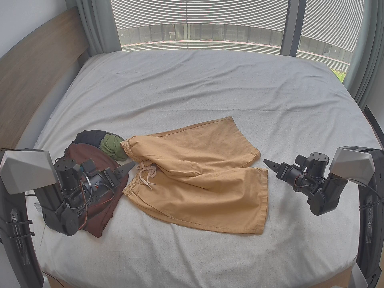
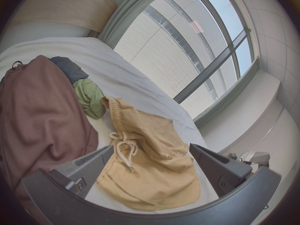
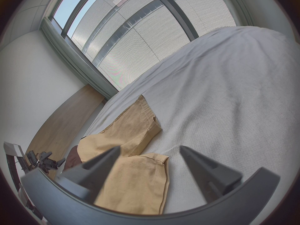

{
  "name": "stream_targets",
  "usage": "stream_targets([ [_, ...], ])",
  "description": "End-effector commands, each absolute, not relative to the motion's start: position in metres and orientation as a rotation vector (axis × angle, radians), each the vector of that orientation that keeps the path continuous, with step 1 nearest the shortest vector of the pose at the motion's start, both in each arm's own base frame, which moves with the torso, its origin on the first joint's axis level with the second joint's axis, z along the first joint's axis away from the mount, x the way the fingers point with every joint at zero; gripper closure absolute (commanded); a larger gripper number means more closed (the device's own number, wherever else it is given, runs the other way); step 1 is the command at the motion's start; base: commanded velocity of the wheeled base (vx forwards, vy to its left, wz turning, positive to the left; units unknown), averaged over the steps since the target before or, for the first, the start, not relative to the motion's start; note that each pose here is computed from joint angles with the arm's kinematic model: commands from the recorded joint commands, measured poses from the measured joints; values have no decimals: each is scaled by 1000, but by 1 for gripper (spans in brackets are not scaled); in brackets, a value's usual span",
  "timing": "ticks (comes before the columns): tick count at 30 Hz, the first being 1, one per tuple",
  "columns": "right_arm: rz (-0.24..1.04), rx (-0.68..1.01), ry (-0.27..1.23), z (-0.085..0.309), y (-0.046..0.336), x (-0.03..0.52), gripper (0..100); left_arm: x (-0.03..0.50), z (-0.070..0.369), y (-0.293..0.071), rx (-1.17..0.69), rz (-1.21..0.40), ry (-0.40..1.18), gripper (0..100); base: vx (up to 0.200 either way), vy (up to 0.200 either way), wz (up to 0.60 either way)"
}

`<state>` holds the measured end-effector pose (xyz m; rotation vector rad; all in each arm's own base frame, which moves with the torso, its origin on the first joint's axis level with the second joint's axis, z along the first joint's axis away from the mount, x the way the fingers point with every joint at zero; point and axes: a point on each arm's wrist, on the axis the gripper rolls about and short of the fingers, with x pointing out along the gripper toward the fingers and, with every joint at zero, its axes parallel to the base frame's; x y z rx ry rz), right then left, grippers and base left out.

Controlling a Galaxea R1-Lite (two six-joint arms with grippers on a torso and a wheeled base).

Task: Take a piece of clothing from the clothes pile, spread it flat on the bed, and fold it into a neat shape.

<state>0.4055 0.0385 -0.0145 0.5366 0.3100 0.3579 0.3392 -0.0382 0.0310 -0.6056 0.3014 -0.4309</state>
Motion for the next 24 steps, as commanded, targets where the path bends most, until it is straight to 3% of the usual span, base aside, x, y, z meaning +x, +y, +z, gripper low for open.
stream_targets([
  [1, 355, 532, 253, 6, 31, 390, 0, 321, 23, -21, -564, -372, 349, 0, 0, 0, 0],
  [24, 342, 539, 215, 8, 27, 383, 0, 336, -30, -19, -581, -336, 458, 0, 0, 0, 0],
])
